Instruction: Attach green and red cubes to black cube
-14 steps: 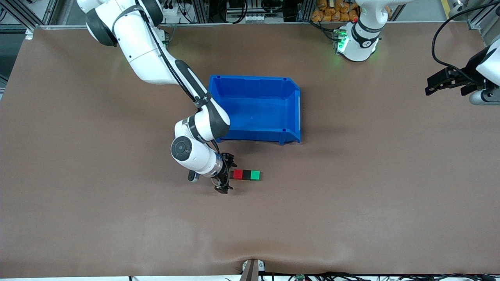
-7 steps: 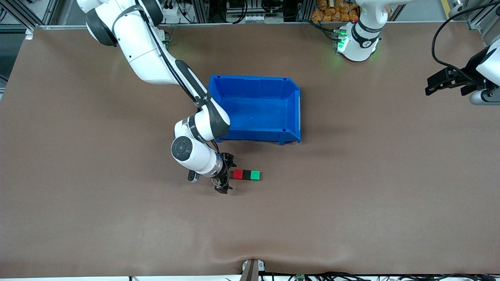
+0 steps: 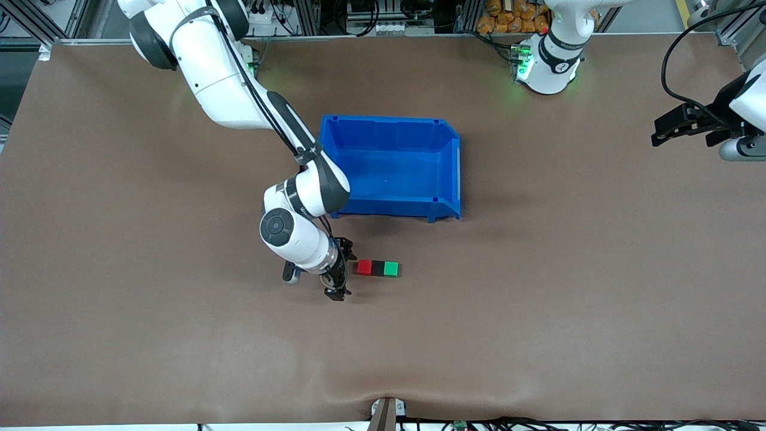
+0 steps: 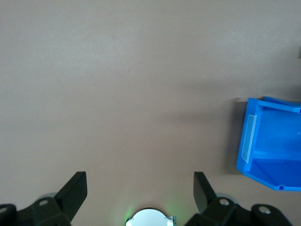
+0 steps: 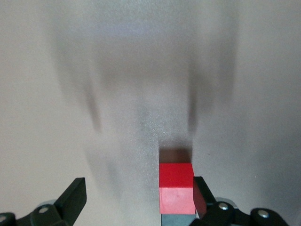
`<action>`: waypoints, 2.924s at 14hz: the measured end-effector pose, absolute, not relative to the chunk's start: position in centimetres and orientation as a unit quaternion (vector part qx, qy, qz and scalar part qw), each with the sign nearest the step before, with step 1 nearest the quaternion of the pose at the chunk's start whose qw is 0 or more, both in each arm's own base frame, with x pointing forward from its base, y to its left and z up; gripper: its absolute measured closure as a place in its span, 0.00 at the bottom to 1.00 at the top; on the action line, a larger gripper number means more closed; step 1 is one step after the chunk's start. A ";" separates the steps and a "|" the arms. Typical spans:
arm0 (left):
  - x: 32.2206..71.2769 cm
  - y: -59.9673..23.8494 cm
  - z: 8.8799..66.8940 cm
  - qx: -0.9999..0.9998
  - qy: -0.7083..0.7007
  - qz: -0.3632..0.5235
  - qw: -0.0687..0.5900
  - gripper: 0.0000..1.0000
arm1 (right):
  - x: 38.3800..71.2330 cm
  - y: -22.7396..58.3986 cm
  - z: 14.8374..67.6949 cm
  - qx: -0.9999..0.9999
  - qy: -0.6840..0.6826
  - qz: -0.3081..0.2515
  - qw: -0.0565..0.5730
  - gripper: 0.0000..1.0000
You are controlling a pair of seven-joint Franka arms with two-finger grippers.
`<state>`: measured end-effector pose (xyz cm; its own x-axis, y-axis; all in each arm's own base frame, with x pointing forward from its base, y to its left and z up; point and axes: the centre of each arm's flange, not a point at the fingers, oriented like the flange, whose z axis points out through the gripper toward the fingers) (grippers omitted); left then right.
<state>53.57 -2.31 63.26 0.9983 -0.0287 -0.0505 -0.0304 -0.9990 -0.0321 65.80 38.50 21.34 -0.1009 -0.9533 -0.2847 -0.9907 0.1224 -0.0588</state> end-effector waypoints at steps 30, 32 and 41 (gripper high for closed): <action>53.6 -2.3 63.2 -0.999 0.014 0.025 0.016 0.00 | 68.6 29.1 26.4 -0.821 0.563 0.088 0.037 0.00; 53.6 -2.1 63.3 -0.999 0.013 0.025 0.016 0.00 | 69.0 27.0 26.9 -0.831 0.547 0.099 0.029 0.00; 53.5 -1.1 63.5 -1.000 0.005 0.023 0.016 0.00 | 69.7 23.7 31.5 -0.879 0.465 0.095 0.046 0.00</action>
<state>53.53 -1.11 63.47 0.9989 -0.0100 -0.0465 -0.0115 -0.9994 -0.0323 69.72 23.73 31.50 0.5497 -0.8086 -0.2095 -0.8261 -0.5634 0.0071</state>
